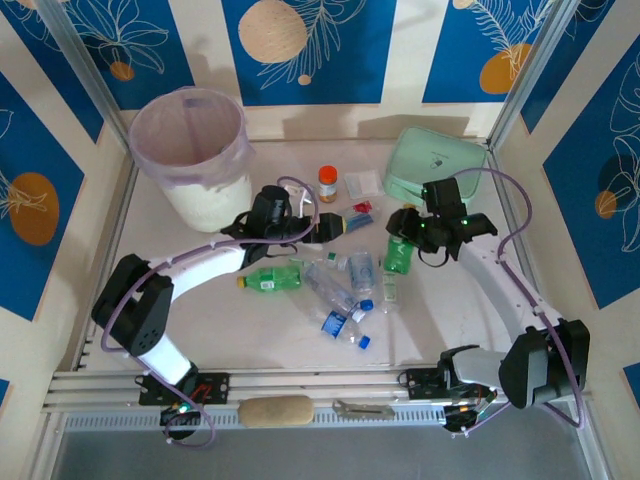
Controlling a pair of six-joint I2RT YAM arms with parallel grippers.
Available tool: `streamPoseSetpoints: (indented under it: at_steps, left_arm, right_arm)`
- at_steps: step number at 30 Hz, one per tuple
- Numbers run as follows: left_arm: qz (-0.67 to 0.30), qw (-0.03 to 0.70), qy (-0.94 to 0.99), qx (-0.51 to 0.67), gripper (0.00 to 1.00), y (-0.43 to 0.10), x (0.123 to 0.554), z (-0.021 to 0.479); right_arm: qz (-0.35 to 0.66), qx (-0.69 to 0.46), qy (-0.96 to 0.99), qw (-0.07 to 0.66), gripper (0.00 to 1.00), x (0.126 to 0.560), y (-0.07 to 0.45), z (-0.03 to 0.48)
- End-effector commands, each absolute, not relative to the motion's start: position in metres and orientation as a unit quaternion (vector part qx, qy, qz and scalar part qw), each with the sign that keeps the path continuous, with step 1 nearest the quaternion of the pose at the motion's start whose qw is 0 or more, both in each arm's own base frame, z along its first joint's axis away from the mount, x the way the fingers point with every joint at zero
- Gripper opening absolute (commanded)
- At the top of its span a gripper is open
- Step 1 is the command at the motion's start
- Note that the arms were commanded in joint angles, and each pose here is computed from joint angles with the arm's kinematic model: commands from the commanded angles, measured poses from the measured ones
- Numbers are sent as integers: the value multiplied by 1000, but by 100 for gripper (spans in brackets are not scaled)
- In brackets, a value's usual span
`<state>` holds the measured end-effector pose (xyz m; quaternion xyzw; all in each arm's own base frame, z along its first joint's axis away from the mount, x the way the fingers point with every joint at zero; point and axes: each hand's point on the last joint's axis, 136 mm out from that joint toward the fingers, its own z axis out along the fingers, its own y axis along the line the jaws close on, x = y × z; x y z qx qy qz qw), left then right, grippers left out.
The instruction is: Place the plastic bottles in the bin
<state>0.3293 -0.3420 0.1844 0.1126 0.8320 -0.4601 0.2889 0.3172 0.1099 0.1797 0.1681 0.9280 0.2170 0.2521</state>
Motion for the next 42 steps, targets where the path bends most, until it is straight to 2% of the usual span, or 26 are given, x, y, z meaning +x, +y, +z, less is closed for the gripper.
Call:
streamPoseSetpoints:
  at_steps: [1, 11, 20, 24, 30, 38, 42]
  left_arm:
    - [-498, 308, 796, 153, 100, -349, 313, 211]
    - [-535, 324, 754, 203, 100, -361, 288, 230]
    - [-523, 311, 762, 219, 100, -374, 286, 216]
    - [-528, 310, 758, 223, 96, -379, 287, 218]
    - [-533, 312, 754, 224, 86, -384, 290, 221]
    - [-546, 299, 752, 218, 59, -388, 290, 217]
    - [-541, 305, 753, 216, 55, -386, 291, 219]
  right_arm:
    - [312, 149, 899, 269, 47, 337, 148, 214]
    - [384, 86, 889, 235, 47, 353, 218, 223]
    - [418, 74, 875, 233, 46, 350, 235, 239]
    - [422, 72, 876, 224, 46, 345, 240, 238]
    - [427, 74, 875, 214, 46, 341, 245, 231]
    - [429, 72, 875, 213, 46, 339, 246, 231]
    - [426, 73, 876, 214, 49, 337, 245, 230]
